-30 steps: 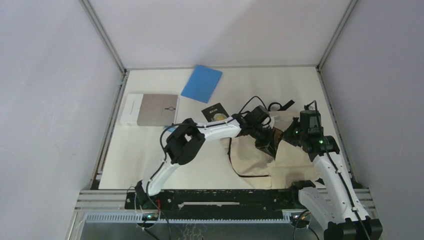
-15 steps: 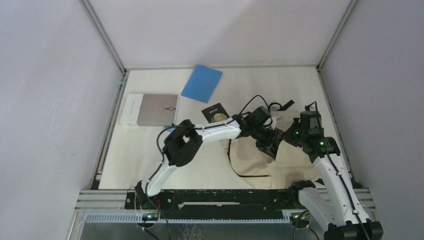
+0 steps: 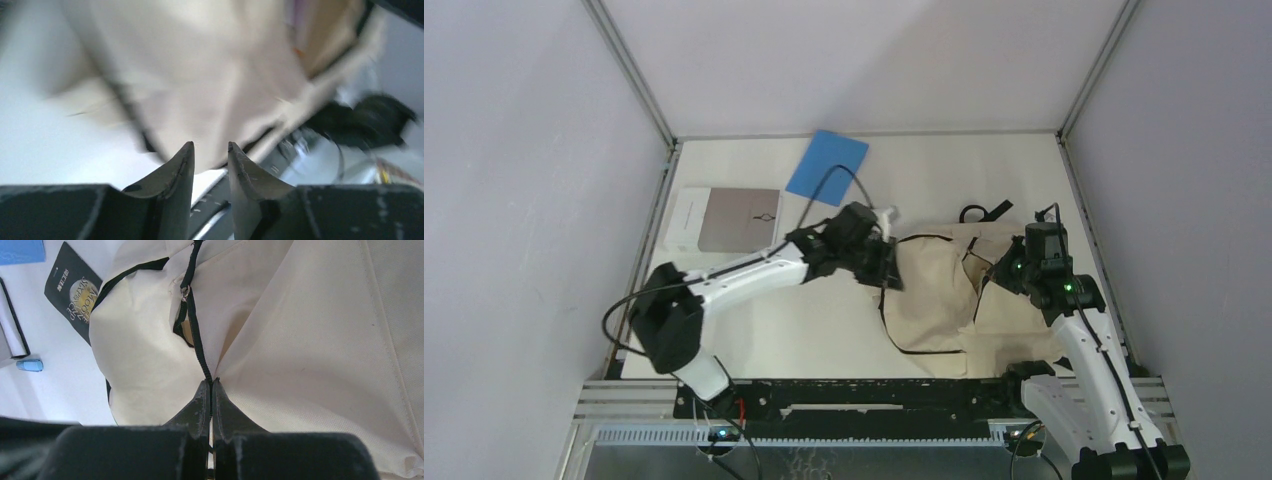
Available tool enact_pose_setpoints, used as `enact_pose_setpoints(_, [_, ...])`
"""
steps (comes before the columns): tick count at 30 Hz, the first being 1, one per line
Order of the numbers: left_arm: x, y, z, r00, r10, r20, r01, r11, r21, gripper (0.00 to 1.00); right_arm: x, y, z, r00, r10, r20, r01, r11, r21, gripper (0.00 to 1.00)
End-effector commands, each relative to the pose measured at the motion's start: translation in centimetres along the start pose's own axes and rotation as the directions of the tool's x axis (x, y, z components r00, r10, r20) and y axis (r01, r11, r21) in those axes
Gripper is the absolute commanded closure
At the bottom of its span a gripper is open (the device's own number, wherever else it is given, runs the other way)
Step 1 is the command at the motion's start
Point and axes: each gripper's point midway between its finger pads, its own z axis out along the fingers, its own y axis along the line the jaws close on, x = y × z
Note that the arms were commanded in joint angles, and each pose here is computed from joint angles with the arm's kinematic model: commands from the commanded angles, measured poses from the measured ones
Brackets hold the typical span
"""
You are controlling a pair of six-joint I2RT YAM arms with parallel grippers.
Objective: Pack the student bag
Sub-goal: Place the stationery in the student bag, then pick up the stationery from the center of the board.
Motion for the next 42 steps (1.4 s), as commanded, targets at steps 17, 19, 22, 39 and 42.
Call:
enact_pose_setpoints(17, [-1.0, 28.7, -15.1, 0.649, -0.335, 0.684, 0.76, 0.326, -0.562, 0.31, -2.2, 1.4, -0.7, 0.996, -0.034, 0.082, 0.039, 0.997, -0.063, 1.0])
enact_pose_setpoints(19, [-1.2, 29.5, -14.8, 0.651, -0.34, 0.679, 0.759, 0.299, -0.578, 0.31, -2.2, 1.4, -0.7, 0.996, -0.034, 0.084, 0.039, 0.997, -0.062, 1.0])
enact_pose_setpoints(22, [-1.4, 30.6, -14.2, 0.636, -0.345, 0.69, 0.772, 0.258, -0.582, 0.31, -2.1, 1.2, -0.7, 0.996, -0.035, 0.083, 0.04, 0.998, -0.056, 1.0])
enact_pose_setpoints(39, [-1.1, 34.8, -12.8, 0.575, -0.387, 0.721, 0.808, 0.135, -0.573, 0.32, -2.1, 1.1, -0.4, 0.997, -0.029, 0.071, 0.033, 0.998, -0.052, 1.0])
enact_pose_setpoints(42, [-0.4, 35.1, -12.6, 0.574, -0.404, 0.713, 0.804, 0.113, -0.584, 0.48, -2.2, 1.0, -0.5, 0.997, -0.032, 0.074, 0.035, 0.998, -0.05, 1.0])
